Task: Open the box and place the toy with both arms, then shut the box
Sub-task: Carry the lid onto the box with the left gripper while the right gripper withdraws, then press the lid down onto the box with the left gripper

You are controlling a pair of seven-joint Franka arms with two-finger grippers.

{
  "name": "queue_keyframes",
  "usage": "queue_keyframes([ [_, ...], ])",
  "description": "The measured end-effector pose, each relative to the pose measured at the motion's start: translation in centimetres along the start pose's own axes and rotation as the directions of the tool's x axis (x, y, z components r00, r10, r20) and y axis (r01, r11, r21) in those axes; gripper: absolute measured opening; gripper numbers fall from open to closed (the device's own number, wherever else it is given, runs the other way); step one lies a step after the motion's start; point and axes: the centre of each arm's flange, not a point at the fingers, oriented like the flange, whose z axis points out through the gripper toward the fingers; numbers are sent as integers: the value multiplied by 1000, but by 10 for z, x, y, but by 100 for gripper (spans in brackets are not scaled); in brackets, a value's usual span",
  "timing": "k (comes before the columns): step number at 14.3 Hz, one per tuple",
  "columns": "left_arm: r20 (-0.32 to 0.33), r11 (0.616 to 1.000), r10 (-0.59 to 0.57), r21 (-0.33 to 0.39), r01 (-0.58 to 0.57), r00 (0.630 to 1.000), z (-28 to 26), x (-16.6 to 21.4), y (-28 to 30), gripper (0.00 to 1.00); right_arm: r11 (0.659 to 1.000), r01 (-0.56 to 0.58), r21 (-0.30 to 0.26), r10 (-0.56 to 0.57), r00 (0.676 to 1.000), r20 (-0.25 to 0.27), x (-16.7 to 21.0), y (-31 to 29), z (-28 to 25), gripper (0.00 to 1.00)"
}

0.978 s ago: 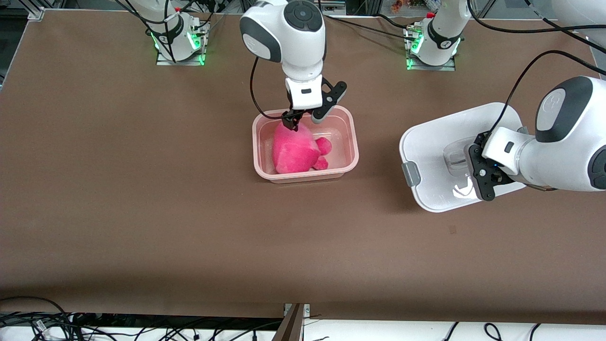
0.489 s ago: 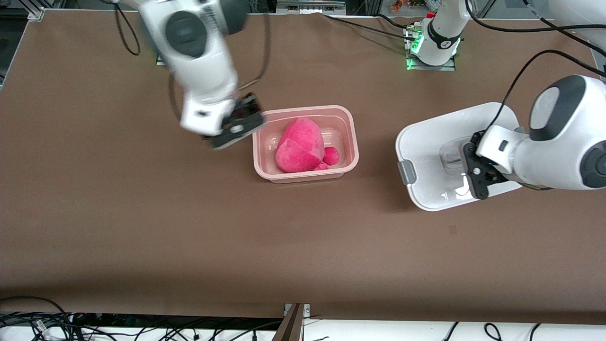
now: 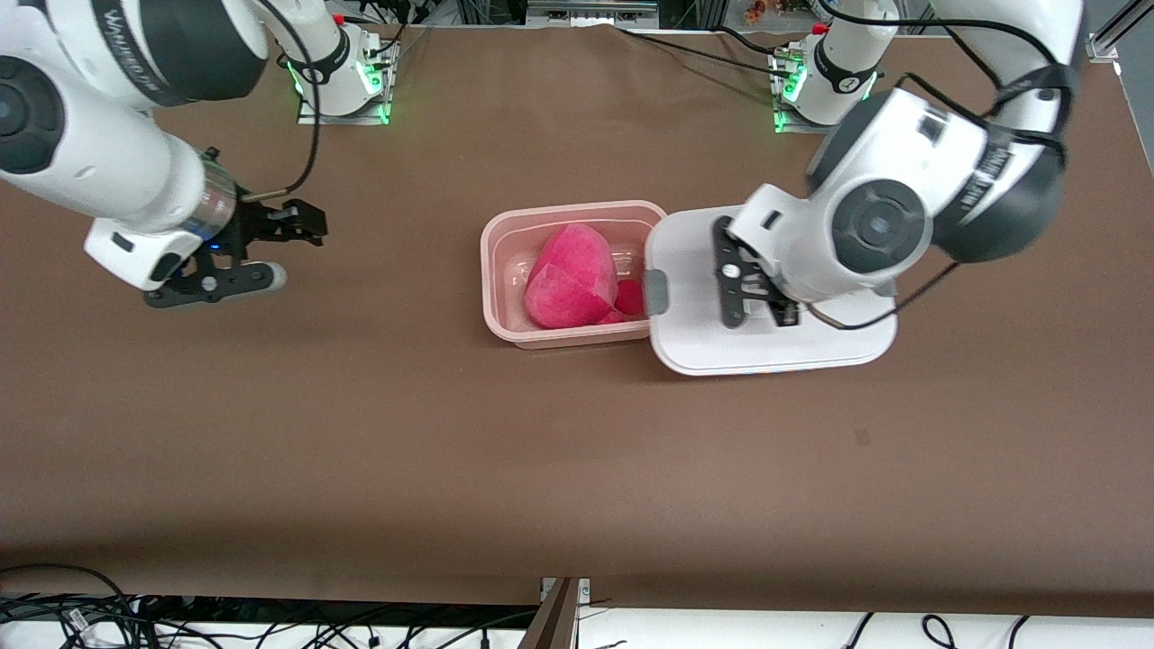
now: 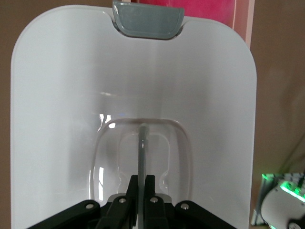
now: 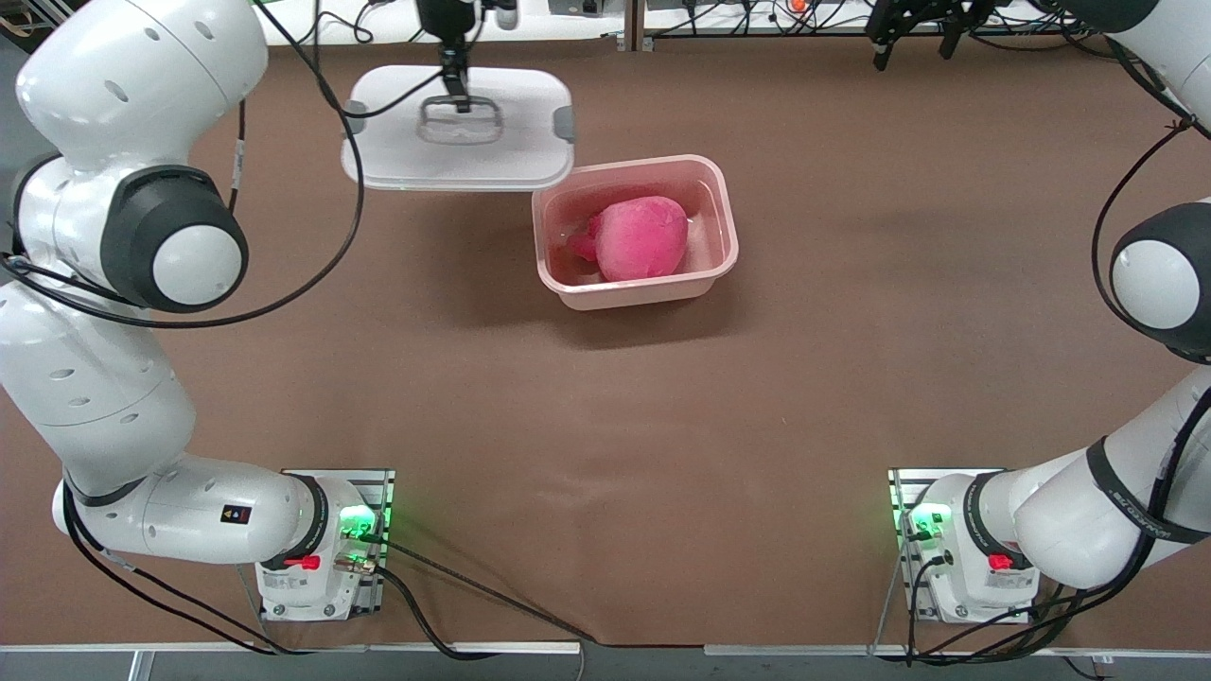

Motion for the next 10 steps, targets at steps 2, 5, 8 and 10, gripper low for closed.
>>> queue_keyframes([
  [2, -25, 999, 24, 42, -23, 999, 6, 40, 13, 7, 999, -49, 12, 49, 999, -10, -6, 27, -10, 100],
  [5, -150, 999, 46, 34, -41, 988, 40, 106, 24, 7, 992, -122, 31, 122, 992, -22, -23, 75, -26, 100],
  [8, -198, 999, 51, -3, -53, 979, 90, 141, 23, 7, 983, -172, 66, 174, 985, -20, -49, 113, -31, 100],
  [10, -174, 999, 47, -3, -48, 984, 102, 161, 38, 7, 982, -169, 80, 171, 985, -25, -67, 119, -35, 100],
])
